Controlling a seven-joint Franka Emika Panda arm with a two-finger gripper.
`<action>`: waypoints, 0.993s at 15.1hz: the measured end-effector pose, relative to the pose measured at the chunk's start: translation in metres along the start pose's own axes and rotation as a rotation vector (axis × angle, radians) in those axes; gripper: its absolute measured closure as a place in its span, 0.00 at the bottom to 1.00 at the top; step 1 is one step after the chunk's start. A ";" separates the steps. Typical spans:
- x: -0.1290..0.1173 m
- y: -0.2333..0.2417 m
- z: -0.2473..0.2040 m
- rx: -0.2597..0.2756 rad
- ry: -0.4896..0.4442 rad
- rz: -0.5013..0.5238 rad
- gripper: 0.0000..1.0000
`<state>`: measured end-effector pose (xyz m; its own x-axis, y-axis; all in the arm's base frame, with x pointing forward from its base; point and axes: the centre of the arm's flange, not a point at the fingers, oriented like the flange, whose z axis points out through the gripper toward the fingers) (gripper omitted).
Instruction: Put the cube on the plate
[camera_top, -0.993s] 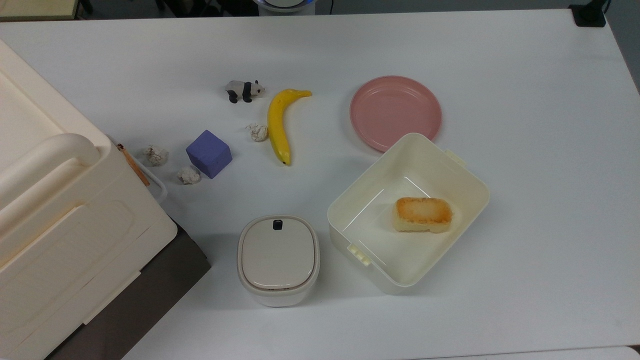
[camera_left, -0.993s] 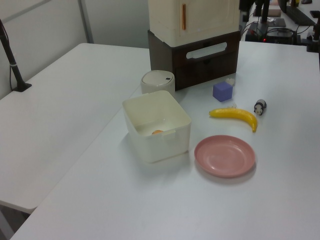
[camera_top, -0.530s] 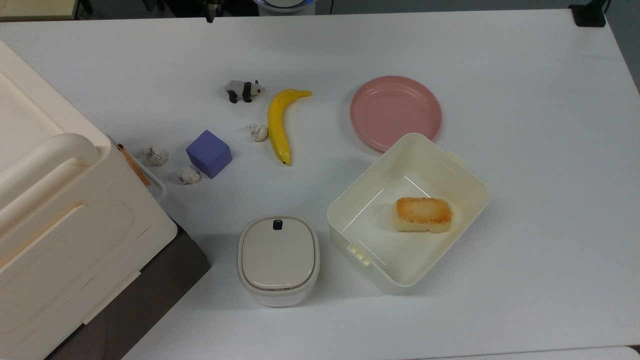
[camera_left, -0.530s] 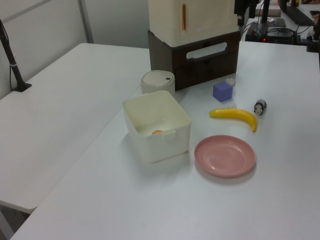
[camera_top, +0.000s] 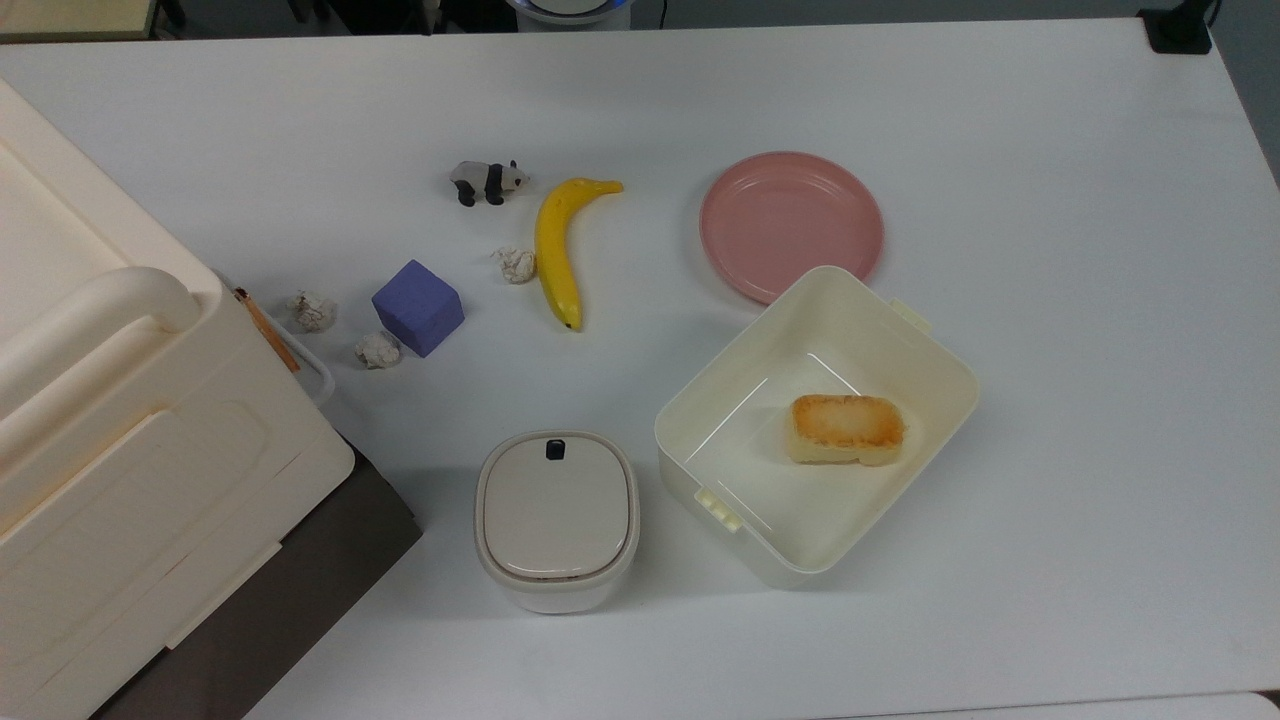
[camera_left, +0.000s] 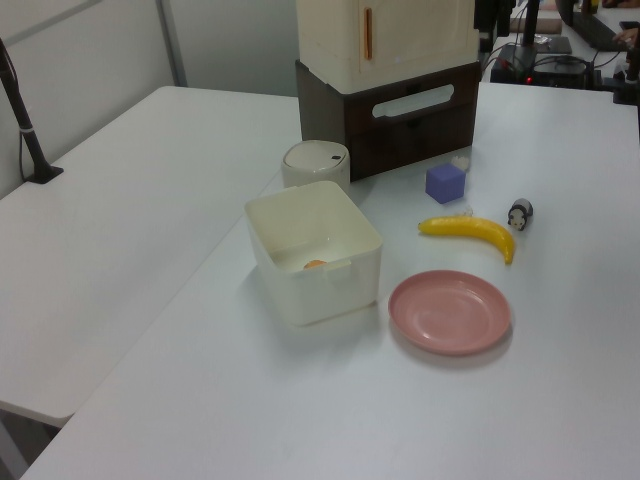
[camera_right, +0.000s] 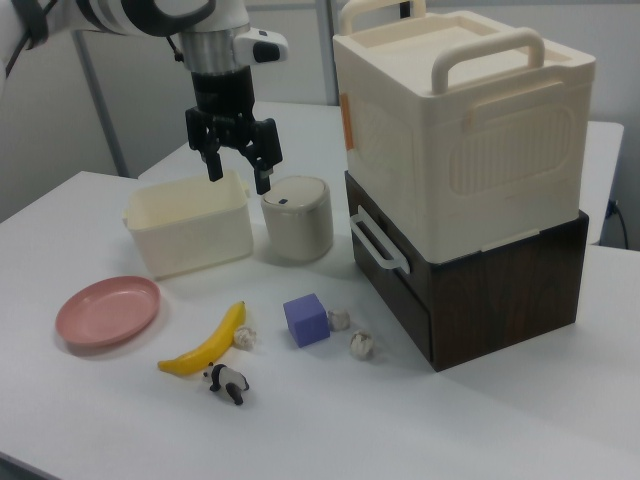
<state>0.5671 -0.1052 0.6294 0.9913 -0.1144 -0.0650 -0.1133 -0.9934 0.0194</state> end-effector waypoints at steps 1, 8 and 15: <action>0.000 -0.004 0.000 -0.019 -0.002 -0.010 0.00; 0.002 -0.021 -0.007 -0.044 0.033 -0.043 0.00; 0.002 -0.020 -0.006 -0.048 0.036 -0.071 0.00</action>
<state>0.5723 -0.0855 0.6351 0.9986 -0.0427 -0.0319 -0.0406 -0.9971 0.0637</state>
